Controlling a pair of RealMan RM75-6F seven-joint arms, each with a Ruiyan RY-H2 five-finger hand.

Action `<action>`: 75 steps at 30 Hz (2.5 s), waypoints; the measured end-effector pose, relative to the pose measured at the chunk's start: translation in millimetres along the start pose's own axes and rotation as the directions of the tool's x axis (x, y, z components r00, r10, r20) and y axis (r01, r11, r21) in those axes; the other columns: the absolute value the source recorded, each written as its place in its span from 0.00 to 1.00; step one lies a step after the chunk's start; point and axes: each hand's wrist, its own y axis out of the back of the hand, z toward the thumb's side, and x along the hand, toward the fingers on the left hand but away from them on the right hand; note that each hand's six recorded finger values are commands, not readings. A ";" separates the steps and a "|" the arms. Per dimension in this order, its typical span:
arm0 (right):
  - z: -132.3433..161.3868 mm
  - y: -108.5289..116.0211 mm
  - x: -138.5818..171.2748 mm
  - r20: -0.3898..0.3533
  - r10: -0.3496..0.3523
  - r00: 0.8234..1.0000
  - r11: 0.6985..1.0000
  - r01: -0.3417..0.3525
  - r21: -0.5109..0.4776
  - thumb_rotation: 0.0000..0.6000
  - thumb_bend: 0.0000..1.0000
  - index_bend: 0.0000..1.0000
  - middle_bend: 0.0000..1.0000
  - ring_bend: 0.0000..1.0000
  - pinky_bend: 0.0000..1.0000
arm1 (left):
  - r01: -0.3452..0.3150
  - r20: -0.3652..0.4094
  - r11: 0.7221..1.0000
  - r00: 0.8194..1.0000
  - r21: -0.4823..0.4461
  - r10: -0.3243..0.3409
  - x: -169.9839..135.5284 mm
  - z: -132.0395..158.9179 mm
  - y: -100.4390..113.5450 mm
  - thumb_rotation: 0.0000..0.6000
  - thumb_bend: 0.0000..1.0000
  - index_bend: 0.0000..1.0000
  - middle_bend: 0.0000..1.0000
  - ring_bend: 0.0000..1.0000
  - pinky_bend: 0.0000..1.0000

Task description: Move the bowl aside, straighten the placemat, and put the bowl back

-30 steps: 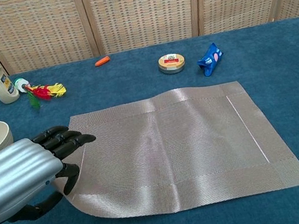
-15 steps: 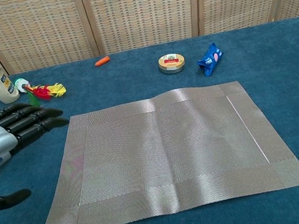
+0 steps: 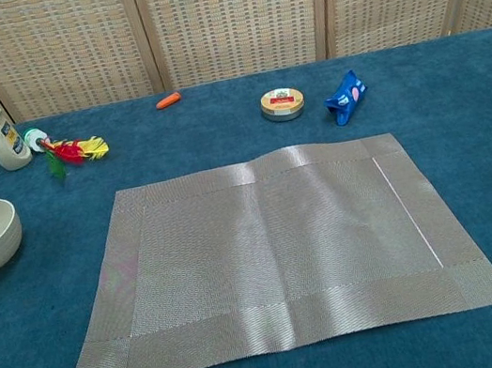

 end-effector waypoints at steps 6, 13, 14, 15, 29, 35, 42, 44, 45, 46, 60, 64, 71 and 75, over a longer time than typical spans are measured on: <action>2.1 -4.5 0.4 -0.004 0.013 1.000 1.000 -0.013 0.009 1.00 0.20 0.11 0.00 0.00 0.00 | 0.061 -0.135 0.998 0.989 0.007 -0.060 1.1 -55.9 -29.1 1.00 0.27 0.33 0.00 0.00 0.00; 3.7 -7.8 1.1 -0.008 0.022 1.000 1.000 -0.022 0.012 1.00 0.20 0.11 0.00 0.00 0.00 | 0.105 -0.238 0.994 0.965 -0.016 -0.106 9.5 -95.6 -62.1 1.00 0.27 0.39 0.00 0.00 0.00; 3.8 -7.8 1.0 -0.008 0.022 1.000 1.000 -0.022 0.011 1.00 0.20 0.11 0.00 0.00 0.00 | 0.105 -0.245 0.994 0.963 -0.023 -0.108 11.4 -97.3 -64.9 1.00 0.28 0.40 0.00 0.00 0.00; 3.9 -7.6 1.0 -0.008 0.021 1.000 1.000 -0.021 0.011 1.00 0.20 0.11 0.00 0.00 0.00 | 0.105 -0.251 0.994 0.962 -0.029 -0.109 13.2 -98.3 -67.3 1.00 0.28 0.41 0.00 0.00 0.00; 5.2 -6.5 1.6 -0.015 0.016 1.000 1.000 -0.016 0.006 1.00 0.20 0.11 0.00 0.00 0.00 | 0.093 -0.237 0.994 0.966 -0.060 -0.104 46.9 -88.1 -80.4 1.00 0.29 0.43 0.00 0.00 0.00; 4.9 -5.9 1.6 -0.014 0.014 1.000 1.000 -0.013 0.007 1.00 0.20 0.11 0.00 0.00 0.00 | 0.100 -0.210 0.993 0.971 -0.057 -0.109 54.7 -76.9 -81.7 1.00 0.30 0.46 0.00 0.00 0.00; 4.7 -4.5 1.6 -0.012 0.010 1.000 1.000 -0.010 0.003 1.00 0.20 0.11 0.00 0.00 0.00 | 0.116 -0.197 0.992 0.972 -0.048 -0.124 57.3 -67.8 -87.4 1.00 0.35 0.49 0.00 0.00 0.00; 4.9 -4.2 1.7 -0.013 0.010 1.000 1.000 -0.010 0.001 1.00 0.20 0.11 0.00 0.00 0.00 | 0.117 -0.196 0.992 0.973 -0.049 -0.125 57.8 -66.3 -88.3 1.00 0.39 0.51 0.00 0.00 0.00; 5.0 -4.2 1.8 -0.013 0.010 1.000 1.000 -0.010 0.001 1.00 0.20 0.11 0.00 0.00 0.00 | 0.118 -0.196 0.992 0.973 -0.048 -0.125 58.0 -65.9 -88.7 1.00 0.40 0.53 0.00 0.00 0.00; 5.1 -4.2 1.8 -0.013 0.010 1.000 1.000 -0.010 0.001 1.00 0.20 0.11 0.00 0.00 0.00 | 0.119 -0.196 0.992 0.973 -0.050 -0.126 58.0 -65.2 -89.2 1.00 0.43 0.54 0.00 0.00 0.00; 4.2 -4.0 1.4 -0.011 0.011 1.000 1.000 -0.011 -0.003 1.00 0.20 0.11 0.00 0.00 0.00 | 0.112 -0.188 0.992 0.975 -0.052 -0.120 57.3 -59.5 -89.5 1.00 0.53 0.61 0.00 0.00 0.00; 4.7 -3.5 1.3 -0.014 0.009 1.000 1.000 -0.009 -0.008 1.00 0.20 0.11 0.00 0.00 0.00 | 0.085 -0.183 0.995 0.979 -0.045 -0.092 57.3 -59.2 -82.2 1.00 0.56 0.64 0.00 0.00 0.00; 5.5 -2.0 1.8 -0.017 0.004 1.000 1.000 -0.005 -0.010 1.00 0.20 0.11 0.00 0.00 0.00 | 0.079 -0.179 0.996 0.980 -0.042 -0.086 55.7 -58.7 -79.1 1.00 0.56 0.71 0.00 0.00 0.00; 5.6 -1.6 1.8 -0.017 0.003 1.000 1.000 -0.003 -0.010 1.00 0.20 0.11 0.00 0.00 0.00 | 0.080 -0.179 0.996 0.980 -0.040 -0.085 55.2 -58.2 -79.3 1.00 0.56 0.70 0.00 0.00 0.00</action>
